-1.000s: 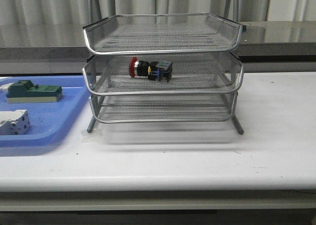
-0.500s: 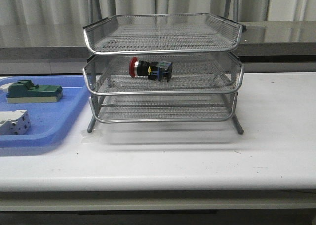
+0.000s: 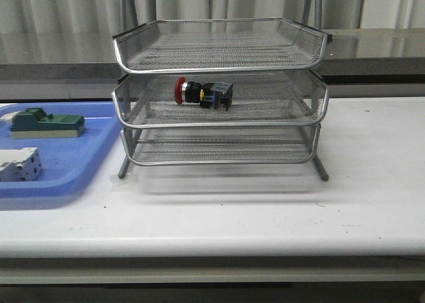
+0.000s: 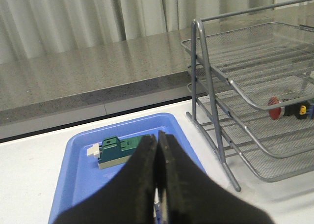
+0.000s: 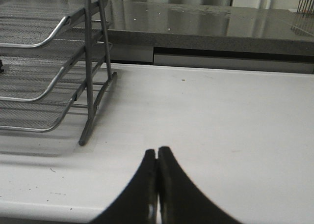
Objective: Place button on rack with both arms
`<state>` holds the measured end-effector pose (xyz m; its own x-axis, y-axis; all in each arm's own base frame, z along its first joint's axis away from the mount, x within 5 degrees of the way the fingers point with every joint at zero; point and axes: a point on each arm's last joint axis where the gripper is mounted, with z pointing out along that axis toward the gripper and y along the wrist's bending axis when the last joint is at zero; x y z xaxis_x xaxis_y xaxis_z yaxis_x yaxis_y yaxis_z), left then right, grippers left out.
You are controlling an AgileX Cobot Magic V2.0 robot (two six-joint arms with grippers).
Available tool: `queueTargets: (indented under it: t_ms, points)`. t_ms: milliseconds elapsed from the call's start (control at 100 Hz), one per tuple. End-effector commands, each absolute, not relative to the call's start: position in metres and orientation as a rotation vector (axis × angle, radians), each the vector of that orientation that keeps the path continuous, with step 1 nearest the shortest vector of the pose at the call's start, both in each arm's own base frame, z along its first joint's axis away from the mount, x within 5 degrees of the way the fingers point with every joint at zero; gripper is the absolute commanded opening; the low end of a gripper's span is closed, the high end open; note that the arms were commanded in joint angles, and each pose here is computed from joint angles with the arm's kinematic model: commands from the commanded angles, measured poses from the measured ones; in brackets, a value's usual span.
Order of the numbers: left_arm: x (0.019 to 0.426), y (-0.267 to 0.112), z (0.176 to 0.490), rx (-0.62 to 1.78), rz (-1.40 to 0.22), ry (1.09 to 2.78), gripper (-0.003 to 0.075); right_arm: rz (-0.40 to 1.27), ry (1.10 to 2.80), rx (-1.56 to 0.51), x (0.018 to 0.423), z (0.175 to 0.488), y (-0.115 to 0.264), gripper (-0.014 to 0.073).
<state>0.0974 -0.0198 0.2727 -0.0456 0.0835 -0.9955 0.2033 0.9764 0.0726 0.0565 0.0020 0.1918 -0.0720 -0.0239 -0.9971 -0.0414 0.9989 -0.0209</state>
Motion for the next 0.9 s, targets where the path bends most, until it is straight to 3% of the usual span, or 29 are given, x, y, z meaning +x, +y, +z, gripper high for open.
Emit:
queueTargets:
  t_ms: [0, 640, 890]
  points:
    - [0.097, -0.019, 0.286, 0.173, -0.132, 1.527, -0.0020, 0.011, 1.550, -0.048, 0.056, 0.199, 0.002, -0.0057]
    - [0.058, -0.004, 0.217, 0.022, -0.093, 1.435, -0.0020, 0.011, 1.550, -0.048, 0.056, 0.199, 0.002, -0.0057]
    - [0.054, -0.001, 0.208, -0.035, -0.083, 1.423, -0.0020, 0.011, 1.550, -0.048, 0.056, 0.199, 0.002, -0.0057]
